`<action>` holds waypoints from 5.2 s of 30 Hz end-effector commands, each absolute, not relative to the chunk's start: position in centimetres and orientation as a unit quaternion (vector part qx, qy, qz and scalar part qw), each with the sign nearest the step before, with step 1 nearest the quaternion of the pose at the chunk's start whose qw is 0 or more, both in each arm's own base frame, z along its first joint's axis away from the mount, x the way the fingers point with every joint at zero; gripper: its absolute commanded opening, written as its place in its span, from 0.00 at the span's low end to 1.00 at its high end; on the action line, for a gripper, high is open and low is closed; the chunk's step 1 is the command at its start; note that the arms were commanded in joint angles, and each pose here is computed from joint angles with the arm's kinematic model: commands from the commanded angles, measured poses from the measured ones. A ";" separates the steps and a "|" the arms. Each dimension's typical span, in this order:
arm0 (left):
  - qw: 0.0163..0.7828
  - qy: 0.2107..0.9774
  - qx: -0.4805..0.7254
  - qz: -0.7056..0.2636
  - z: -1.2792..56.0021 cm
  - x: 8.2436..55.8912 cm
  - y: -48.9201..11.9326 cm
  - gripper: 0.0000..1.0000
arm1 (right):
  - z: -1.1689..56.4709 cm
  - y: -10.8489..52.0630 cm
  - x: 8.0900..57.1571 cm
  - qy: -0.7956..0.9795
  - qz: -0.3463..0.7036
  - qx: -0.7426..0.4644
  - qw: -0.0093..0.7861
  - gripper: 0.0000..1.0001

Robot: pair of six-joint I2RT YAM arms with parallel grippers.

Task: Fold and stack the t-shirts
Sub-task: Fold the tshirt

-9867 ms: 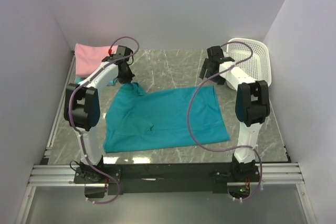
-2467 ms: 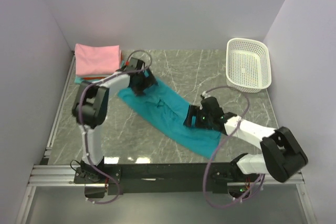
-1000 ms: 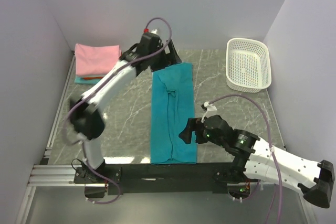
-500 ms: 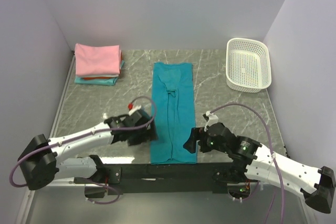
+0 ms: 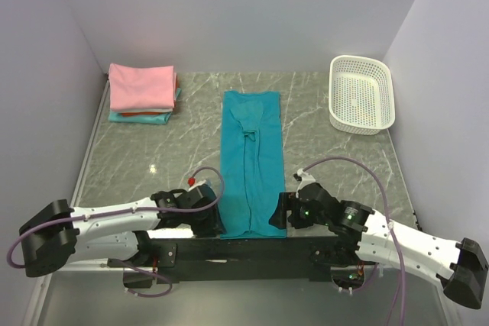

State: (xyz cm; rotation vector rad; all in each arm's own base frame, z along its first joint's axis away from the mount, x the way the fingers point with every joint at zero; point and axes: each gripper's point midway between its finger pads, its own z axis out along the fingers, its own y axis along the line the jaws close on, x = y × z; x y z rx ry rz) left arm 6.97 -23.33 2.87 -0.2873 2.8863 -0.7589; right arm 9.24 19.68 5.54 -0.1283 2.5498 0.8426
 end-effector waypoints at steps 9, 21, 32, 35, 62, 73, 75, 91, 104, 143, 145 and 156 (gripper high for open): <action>0.044 0.960 -0.078 -0.264 2.7 5.7 -24.7 0.15 | 4.7 20.2 8.8 0.929 0.311 -0.031 0.198 0.81; 0.054 0.961 -0.077 -0.262 3.1 6.1 -24.9 0.00 | 2.0 19.6 7.2 0.947 0.285 -0.028 0.144 0.52; 0.060 0.958 -0.085 -0.266 3.6 6.3 -24.8 0.00 | 1.2 18.7 5.3 0.957 0.272 -0.029 0.097 0.50; 0.061 0.958 -0.085 -0.268 3.8 6.4 -24.9 0.00 | 1.5 18.8 5.2 0.957 0.272 -0.033 0.092 0.48; 0.244 0.916 -0.079 -0.308 13.3 21.2 -27.1 0.00 | 13.2 21.1 20.0 0.901 0.278 -0.002 0.333 0.00; 0.300 0.909 -0.101 -0.270 14.9 31.8 -25.3 0.00 | 17.6 20.4 30.7 0.883 0.241 0.035 0.400 0.00; 0.302 0.909 -0.092 -0.272 15.0 33.2 -25.6 0.00 | 17.1 20.7 31.7 0.889 0.241 0.030 0.389 0.00; 0.282 0.922 -0.076 -0.255 11.9 39.3 -25.0 0.01 | 13.9 20.2 38.0 0.909 0.224 0.052 0.347 0.00; 0.265 0.927 -0.058 -0.258 9.8 41.4 -25.5 0.11 | 10.7 19.1 40.1 0.923 0.208 0.074 0.316 0.00; 0.180 0.928 -0.114 -0.307 3.7 26.0 -23.3 0.53 | 6.5 17.2 26.0 0.925 0.273 0.087 0.251 0.89; 0.180 0.929 -0.113 -0.303 3.4 26.0 -23.3 0.43 | 6.4 17.1 25.9 0.925 0.271 0.088 0.251 0.89; 0.173 0.939 -0.110 -0.278 1.8 27.0 -23.4 0.17 | 4.8 17.4 26.3 0.930 0.269 0.090 0.235 0.77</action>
